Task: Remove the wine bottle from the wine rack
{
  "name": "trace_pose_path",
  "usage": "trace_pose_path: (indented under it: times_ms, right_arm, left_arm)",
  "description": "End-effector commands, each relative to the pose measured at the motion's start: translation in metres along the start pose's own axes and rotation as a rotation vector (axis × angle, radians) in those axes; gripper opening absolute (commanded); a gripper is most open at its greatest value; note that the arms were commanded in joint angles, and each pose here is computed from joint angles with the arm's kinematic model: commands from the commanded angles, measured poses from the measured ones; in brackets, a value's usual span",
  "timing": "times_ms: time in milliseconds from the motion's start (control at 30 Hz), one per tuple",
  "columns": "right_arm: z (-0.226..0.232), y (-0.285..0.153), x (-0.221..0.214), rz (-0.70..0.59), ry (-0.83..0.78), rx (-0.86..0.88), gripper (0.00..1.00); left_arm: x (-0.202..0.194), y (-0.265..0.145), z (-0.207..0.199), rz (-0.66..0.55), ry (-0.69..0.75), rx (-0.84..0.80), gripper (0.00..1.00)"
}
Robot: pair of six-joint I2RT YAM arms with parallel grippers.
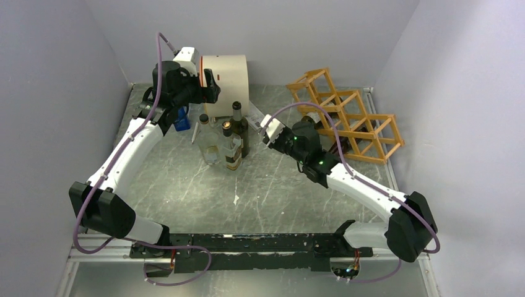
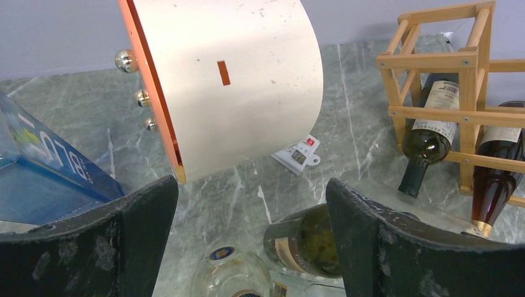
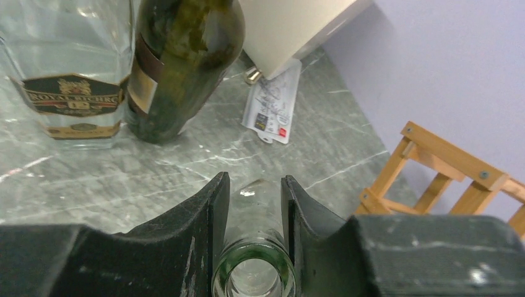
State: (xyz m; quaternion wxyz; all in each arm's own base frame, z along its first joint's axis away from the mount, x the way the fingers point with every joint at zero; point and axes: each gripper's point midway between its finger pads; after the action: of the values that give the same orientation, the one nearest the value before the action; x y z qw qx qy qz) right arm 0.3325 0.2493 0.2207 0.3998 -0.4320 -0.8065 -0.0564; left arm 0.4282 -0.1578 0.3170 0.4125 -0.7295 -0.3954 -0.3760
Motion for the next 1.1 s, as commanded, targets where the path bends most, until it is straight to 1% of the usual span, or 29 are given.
trace_pose_path:
  times_ms: [0,200,267,400,567,733,1067]
  right_arm:
    - [-0.023,-0.010,0.036,-0.068,0.122,-0.031,0.00]
    - [-0.023,-0.014,0.051,-0.064,0.238,0.018,0.00]
    - [-0.028,-0.017,0.065,-0.089,0.270,0.041,0.00]
    - [-0.023,-0.025,0.079,-0.127,0.342,0.087,0.00]
    - [-0.017,-0.023,0.083,-0.134,0.434,0.090,0.00]
    - [0.001,-0.008,0.092,-0.103,0.458,0.087,0.00]
    - [0.021,0.013,0.108,-0.061,0.510,0.075,0.00]
  left_arm:
    - [0.008,0.002,-0.006,-0.018,-0.007,-0.032,0.92]
    - [0.006,0.004,-0.007,-0.009,-0.009,-0.035,0.92]
    - [0.005,0.005,-0.006,-0.007,-0.009,-0.032,0.92]
    - [0.006,0.004,-0.005,-0.009,-0.007,-0.024,0.92]
    - [0.006,0.004,-0.004,-0.011,-0.006,-0.022,0.92]
    - [0.005,0.005,-0.002,-0.010,-0.003,-0.015,0.92]
    - [0.002,0.008,-0.001,0.000,-0.004,-0.011,0.92]
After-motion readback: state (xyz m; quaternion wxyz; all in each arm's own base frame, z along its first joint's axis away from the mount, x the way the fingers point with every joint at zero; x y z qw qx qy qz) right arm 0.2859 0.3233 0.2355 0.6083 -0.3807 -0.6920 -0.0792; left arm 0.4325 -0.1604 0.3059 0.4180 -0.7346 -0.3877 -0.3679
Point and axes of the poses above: each gripper's point midway between its finger pads, its own y axis out along the fingers, its own z axis along the line the jaws close on, x = y × z, and after that the axes turned 10 degrees about -y, right-handed
